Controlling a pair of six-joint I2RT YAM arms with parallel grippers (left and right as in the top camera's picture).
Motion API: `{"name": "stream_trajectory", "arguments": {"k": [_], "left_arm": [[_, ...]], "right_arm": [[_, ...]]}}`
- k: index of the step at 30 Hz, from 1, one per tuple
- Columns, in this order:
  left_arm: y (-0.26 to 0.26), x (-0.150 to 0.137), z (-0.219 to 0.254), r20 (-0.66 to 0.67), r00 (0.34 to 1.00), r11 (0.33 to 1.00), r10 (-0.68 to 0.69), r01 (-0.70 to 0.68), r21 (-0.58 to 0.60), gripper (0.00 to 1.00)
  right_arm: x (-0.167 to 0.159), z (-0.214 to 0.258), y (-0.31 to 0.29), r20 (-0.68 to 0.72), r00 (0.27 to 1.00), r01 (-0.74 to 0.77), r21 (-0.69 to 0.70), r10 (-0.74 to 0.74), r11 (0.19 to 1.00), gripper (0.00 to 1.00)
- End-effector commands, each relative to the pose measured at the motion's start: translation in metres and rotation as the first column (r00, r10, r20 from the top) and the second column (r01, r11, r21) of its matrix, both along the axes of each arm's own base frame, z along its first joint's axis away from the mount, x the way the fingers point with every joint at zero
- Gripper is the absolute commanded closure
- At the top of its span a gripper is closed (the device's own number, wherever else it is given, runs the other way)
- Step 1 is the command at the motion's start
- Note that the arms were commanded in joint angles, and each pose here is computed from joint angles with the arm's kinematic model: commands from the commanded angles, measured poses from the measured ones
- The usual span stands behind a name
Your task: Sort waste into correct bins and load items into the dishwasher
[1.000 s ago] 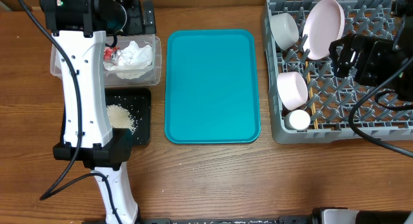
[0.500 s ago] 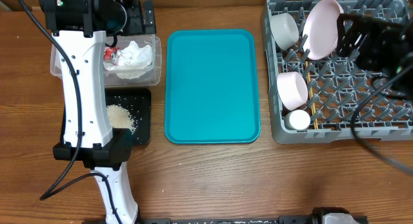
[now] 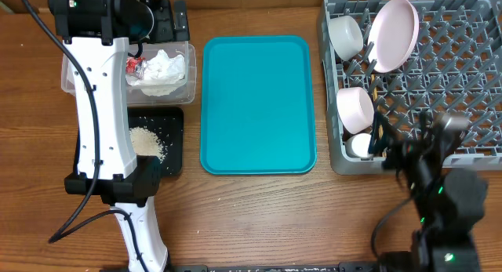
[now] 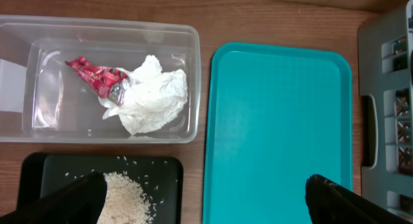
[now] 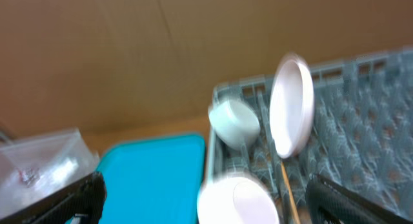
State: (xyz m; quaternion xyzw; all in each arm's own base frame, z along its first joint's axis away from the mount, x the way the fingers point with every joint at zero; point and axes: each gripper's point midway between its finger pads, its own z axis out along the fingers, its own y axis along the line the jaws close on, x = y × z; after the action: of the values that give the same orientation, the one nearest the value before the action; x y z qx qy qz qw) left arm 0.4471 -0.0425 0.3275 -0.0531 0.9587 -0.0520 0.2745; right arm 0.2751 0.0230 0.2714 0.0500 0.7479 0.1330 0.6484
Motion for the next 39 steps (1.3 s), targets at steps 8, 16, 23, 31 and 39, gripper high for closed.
{"name": "stream_trajectory", "arguments": {"k": [8,16,23,31,39], "left_arm": [[0.0,-0.003,0.007,0.017,1.0,1.0,0.003,-0.003,-0.001,0.0],[0.0,-0.003,0.007,0.017,1.0,1.0,0.003,-0.003,-0.001,0.0],[0.0,-0.003,0.007,0.016,1.0,1.0,0.003,-0.003,-0.001,0.0],[0.0,-0.003,0.007,0.016,1.0,1.0,0.003,-0.003,-0.001,0.0],[0.0,-0.003,0.007,0.016,1.0,1.0,0.003,-0.003,-0.001,0.0]], "right_arm": [[-0.022,-0.085,0.004,0.136,0.991,-0.011,-0.002,0.011,1.0,0.0],[-0.025,-0.129,0.006,-0.018,1.0,-0.012,-0.008,0.012,1.0,0.0],[-0.028,-0.108,0.002,0.074,0.997,0.009,-0.005,-0.009,1.0,0.0],[-0.03,-0.1,0.004,0.107,0.994,0.004,-0.003,-0.004,1.0,0.0],[-0.03,-0.1,0.004,0.107,0.994,0.004,-0.003,-0.004,1.0,0.0]]}}
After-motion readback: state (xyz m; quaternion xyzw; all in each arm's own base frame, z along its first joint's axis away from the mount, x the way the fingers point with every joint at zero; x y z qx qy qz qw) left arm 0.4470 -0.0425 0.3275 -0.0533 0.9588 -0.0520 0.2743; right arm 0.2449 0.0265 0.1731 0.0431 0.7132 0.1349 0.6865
